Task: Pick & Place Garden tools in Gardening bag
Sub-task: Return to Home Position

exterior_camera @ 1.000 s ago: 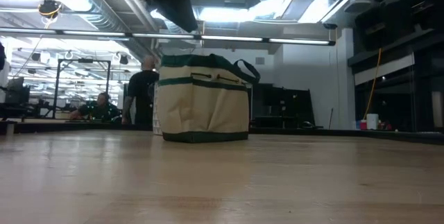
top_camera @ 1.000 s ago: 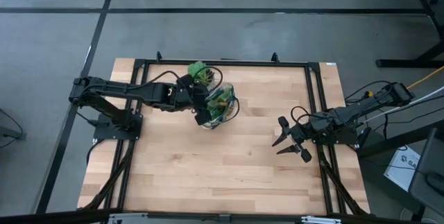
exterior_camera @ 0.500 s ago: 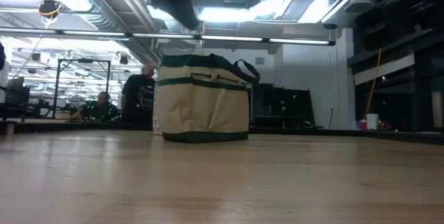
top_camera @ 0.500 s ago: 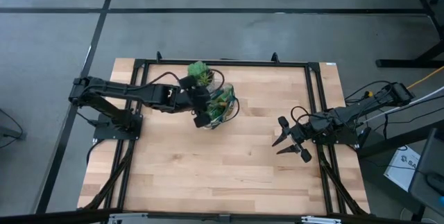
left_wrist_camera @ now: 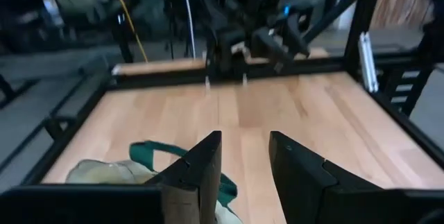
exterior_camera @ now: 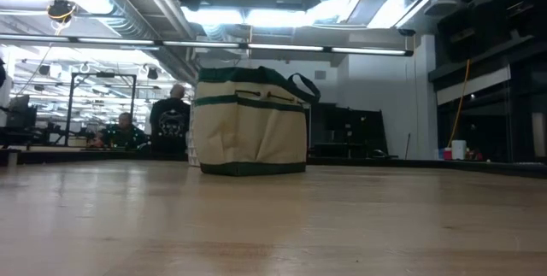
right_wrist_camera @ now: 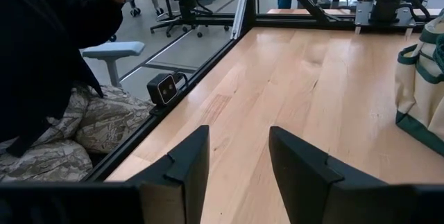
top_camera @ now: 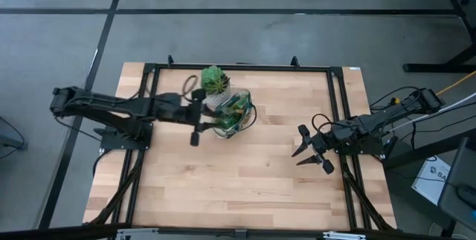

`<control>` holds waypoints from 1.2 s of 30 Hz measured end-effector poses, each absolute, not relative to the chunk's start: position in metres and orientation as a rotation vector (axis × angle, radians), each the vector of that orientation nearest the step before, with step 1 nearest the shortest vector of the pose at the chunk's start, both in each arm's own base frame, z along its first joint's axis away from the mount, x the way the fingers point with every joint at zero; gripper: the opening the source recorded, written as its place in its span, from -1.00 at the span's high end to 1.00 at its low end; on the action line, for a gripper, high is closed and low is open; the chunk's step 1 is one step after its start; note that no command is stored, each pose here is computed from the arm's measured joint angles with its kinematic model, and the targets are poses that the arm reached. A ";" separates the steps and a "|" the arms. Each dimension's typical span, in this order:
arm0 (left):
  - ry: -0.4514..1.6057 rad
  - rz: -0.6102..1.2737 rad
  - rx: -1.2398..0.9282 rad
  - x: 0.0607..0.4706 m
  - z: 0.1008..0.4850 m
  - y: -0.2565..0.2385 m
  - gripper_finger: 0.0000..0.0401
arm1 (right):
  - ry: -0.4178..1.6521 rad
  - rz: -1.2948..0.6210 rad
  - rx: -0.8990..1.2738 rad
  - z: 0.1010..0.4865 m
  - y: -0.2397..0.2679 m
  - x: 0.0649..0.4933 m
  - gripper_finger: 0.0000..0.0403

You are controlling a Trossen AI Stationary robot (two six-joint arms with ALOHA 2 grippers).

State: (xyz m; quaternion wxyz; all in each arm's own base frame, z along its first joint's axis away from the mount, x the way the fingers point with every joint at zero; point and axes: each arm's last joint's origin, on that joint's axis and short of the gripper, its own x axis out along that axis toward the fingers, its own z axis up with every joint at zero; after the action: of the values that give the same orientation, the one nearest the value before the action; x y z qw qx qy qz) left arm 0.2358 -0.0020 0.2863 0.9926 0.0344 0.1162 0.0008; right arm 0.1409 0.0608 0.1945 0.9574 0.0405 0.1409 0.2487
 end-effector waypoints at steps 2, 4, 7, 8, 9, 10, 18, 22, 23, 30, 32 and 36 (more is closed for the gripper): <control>0.179 -0.002 0.079 0.224 0.283 -0.002 0.41 | 0.286 0.504 0.082 0.194 0.061 0.141 0.24; 0.141 -0.004 0.096 0.212 0.280 -0.002 0.41 | 0.286 0.504 0.082 0.194 0.061 0.141 0.24; 0.117 -0.009 0.100 0.200 0.274 -0.002 0.40 | 0.286 0.504 0.082 0.194 0.061 0.141 0.24; 0.112 -0.008 0.089 0.198 0.273 -0.002 0.40 | 0.286 0.504 0.082 0.194 0.061 0.141 0.24; 0.114 -0.008 0.075 0.195 0.270 -0.002 0.40 | 0.286 0.505 0.082 0.194 0.061 0.141 0.24; 0.116 -0.007 0.054 0.193 0.269 -0.002 0.41 | 0.286 0.504 0.082 0.194 0.061 0.141 0.24; 0.148 -0.003 -0.010 0.192 0.263 -0.002 0.42 | 0.286 0.504 0.082 0.194 0.061 0.141 0.24; 0.153 -0.002 -0.011 0.192 0.263 -0.002 0.42 | 0.286 0.504 0.082 0.194 0.061 0.141 0.24; 0.154 -0.002 -0.011 0.192 0.263 -0.002 0.42 | 0.286 0.504 0.082 0.194 0.061 0.141 0.24; 0.154 -0.002 -0.011 0.192 0.263 -0.002 0.40 | 0.286 0.504 0.082 0.194 0.061 0.141 0.24; 0.154 -0.002 -0.011 0.192 0.263 -0.002 0.40 | 0.286 0.504 0.082 0.194 0.061 0.141 0.24; 0.154 -0.002 -0.011 0.192 0.263 -0.002 0.41 | 0.286 0.504 0.082 0.194 0.061 0.141 0.24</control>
State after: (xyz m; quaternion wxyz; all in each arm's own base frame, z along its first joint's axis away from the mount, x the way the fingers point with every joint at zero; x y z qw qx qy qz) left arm 0.1924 -0.0021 0.2627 0.9970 -0.0056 0.0767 -0.0010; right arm 0.1409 0.0607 0.1944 0.9575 0.0403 0.1410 0.2482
